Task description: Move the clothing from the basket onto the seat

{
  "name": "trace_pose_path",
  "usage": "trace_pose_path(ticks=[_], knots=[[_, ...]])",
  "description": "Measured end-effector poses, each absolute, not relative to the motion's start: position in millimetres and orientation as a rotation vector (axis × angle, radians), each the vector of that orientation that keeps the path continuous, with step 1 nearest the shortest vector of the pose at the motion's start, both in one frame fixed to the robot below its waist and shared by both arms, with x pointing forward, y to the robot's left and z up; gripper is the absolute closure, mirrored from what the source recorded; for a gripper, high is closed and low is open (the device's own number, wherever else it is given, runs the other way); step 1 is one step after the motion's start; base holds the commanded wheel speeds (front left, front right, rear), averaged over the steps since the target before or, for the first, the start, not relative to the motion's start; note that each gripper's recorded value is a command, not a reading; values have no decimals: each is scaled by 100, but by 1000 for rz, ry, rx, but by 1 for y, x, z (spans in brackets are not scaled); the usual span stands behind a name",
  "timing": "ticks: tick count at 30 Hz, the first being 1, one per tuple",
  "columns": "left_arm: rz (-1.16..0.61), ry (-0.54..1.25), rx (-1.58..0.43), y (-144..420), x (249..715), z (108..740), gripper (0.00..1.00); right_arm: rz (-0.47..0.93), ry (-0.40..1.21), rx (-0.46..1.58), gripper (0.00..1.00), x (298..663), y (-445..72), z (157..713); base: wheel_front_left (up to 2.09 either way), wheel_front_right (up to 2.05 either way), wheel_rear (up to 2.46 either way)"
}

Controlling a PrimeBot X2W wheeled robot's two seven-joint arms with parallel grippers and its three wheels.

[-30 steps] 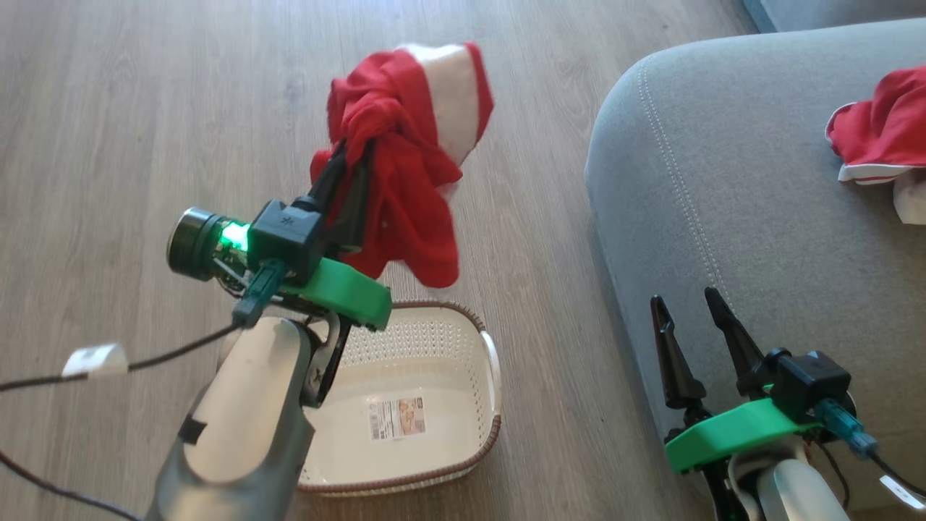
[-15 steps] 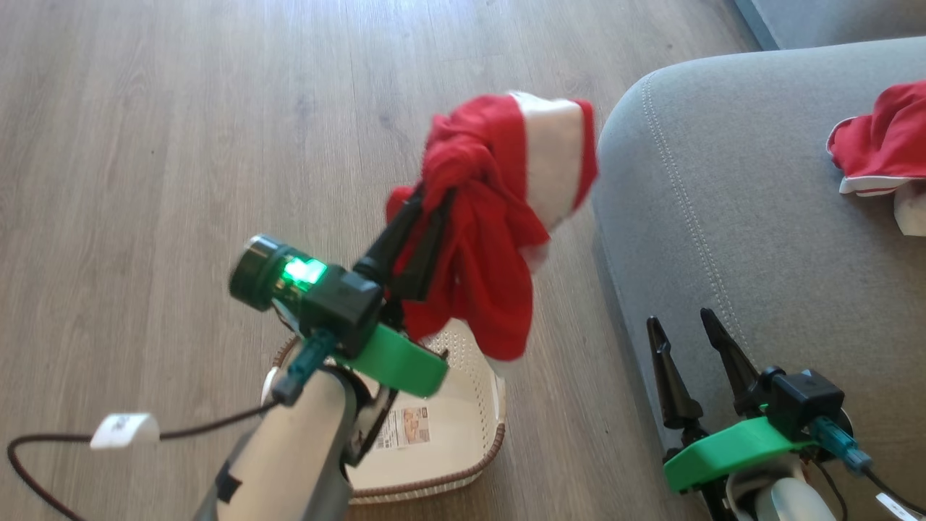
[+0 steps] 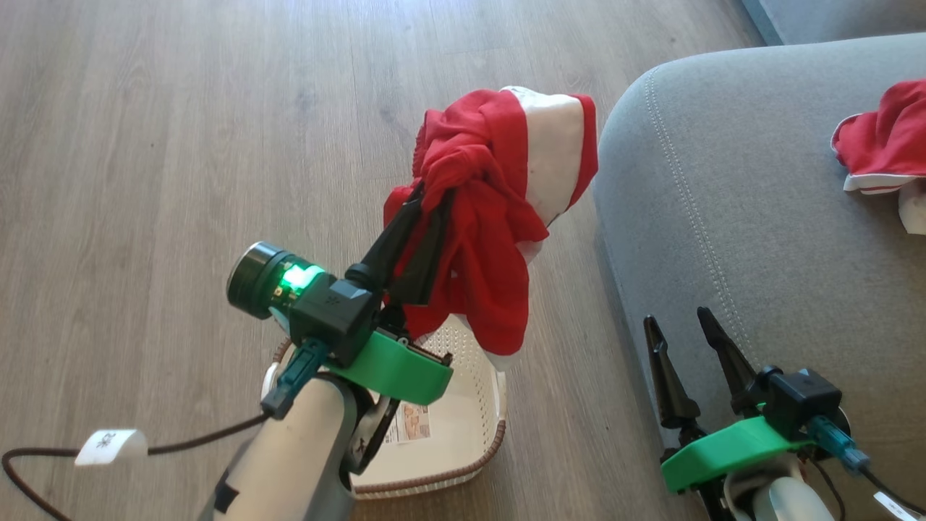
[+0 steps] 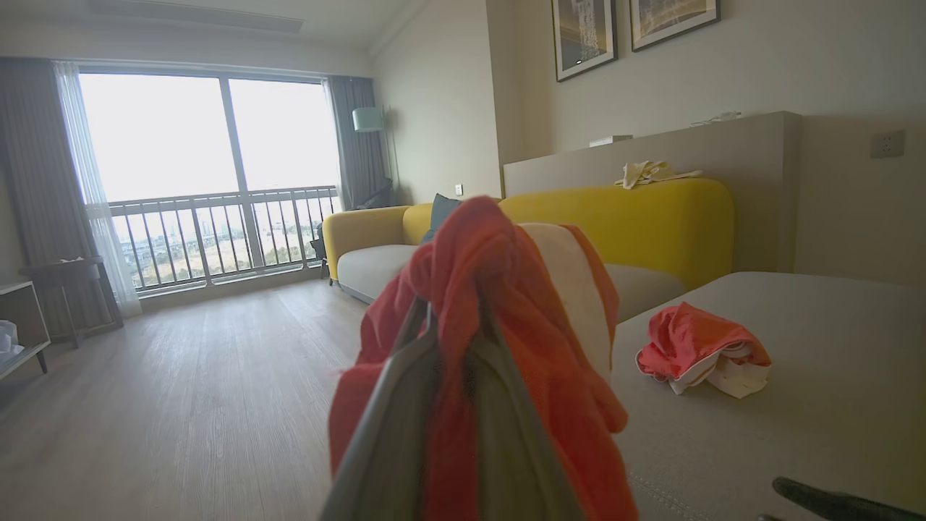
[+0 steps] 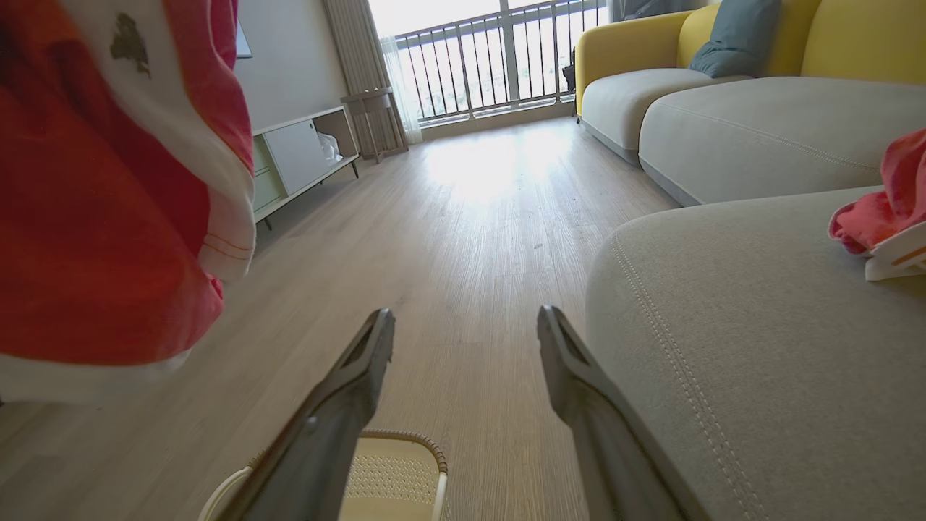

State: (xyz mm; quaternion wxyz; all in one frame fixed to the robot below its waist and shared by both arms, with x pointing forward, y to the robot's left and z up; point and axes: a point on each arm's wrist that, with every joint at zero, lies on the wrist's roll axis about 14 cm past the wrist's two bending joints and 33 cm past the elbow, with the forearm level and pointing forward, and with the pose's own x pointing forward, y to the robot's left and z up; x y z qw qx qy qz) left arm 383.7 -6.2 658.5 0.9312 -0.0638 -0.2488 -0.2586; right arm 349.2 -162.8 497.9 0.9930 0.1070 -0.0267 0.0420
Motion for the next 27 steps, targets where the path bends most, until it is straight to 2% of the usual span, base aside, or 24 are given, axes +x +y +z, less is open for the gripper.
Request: trace_pose_path(ticks=[14,20,27], knots=[[-512,-505,-135,-3,389,657,100,79,-55,182,0,349,-169,498,0,0,0],[-510,-498,-135,-3,391,655,100,156,-116,73,0,355,-159,520,0,0,0],[-506,-481,-134,-2,394,649,100,381,-188,-18,0,351,-114,545,0,0,0]])
